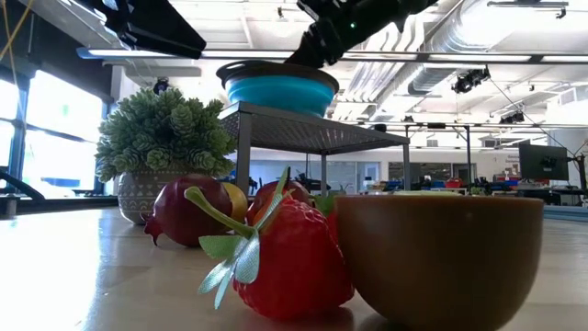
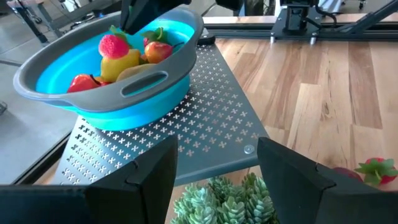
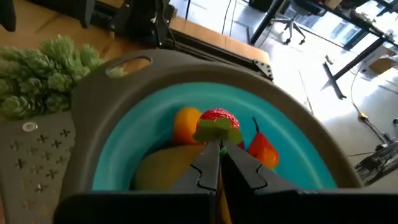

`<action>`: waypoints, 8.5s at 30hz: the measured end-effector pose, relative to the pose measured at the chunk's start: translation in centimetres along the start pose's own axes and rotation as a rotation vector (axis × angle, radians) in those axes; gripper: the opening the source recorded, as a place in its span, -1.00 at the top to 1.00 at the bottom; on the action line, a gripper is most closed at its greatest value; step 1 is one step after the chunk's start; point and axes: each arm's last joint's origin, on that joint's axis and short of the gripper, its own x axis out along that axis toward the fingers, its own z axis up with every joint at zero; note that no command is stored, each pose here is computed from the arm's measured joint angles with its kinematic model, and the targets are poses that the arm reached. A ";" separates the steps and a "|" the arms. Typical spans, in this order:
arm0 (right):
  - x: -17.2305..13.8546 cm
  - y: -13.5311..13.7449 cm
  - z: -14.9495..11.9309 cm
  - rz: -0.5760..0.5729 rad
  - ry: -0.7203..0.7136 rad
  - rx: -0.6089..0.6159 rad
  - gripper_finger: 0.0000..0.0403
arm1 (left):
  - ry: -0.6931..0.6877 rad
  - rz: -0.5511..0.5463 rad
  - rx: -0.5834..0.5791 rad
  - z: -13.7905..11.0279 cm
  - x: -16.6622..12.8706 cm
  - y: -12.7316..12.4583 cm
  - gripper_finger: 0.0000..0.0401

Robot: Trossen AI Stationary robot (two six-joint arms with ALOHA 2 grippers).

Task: Pick & Place Fruit
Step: Put the strawberry into the blue strainer bowl on the shelf, then put the kiwi into the blue strainer bowl on the shelf

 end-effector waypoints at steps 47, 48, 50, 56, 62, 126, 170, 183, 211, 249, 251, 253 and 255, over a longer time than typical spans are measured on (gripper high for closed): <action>-5.8 5.3 4.5 0.091 -0.050 0.132 0.99 | 0.017 -0.036 0.014 -0.1 0.0 -0.1 -0.09; -5.9 6.1 4.7 0.104 -0.044 0.140 0.99 | 0.018 -0.038 0.014 -0.1 0.0 -0.1 -0.09; -6.1 7.7 5.0 0.107 -0.015 0.154 0.99 | 0.021 -0.048 0.014 -0.1 0.0 -0.1 -0.09; -7.7 13.2 6.2 0.051 0.019 0.189 0.99 | 0.042 -0.113 0.013 -0.2 0.0 -0.3 -0.09; -9.9 18.0 7.3 0.029 -0.018 0.229 0.99 | 0.051 -0.140 0.005 -0.2 0.0 -0.4 -0.09; -2.6 34.8 4.8 0.347 0.439 0.424 -0.38 | 0.117 -0.289 0.045 -0.6 -0.2 -0.8 -0.09; 1.2 38.2 -2.9 0.415 0.414 0.410 -0.55 | 0.139 -0.282 0.065 -0.8 -0.2 -0.6 -0.09; 1.3 38.1 -2.7 0.409 0.402 0.418 -0.34 | 0.150 -0.277 0.052 -0.9 -0.2 -0.6 -0.09; -0.4 35.9 0.3 0.399 0.317 0.476 -0.24 | 0.150 -0.277 0.052 -0.9 -0.2 -0.6 -0.09; -6.2 6.3 7.4 -0.150 -0.095 0.328 -0.20 | 0.134 -0.240 0.051 -0.9 -0.1 -0.5 -0.09; -5.7 4.9 6.8 -0.179 -0.081 0.330 -0.20 | 0.119 -0.198 0.053 -0.8 -0.1 -0.4 -0.09; -5.3 3.6 6.1 -0.175 -0.070 0.329 -0.20 | 0.105 -0.161 0.054 -0.8 -0.1 -0.3 -0.09; -4.9 2.4 5.5 -0.164 -0.061 0.340 -0.20 | 0.094 -0.130 0.060 -0.7 -0.1 -0.2 -0.09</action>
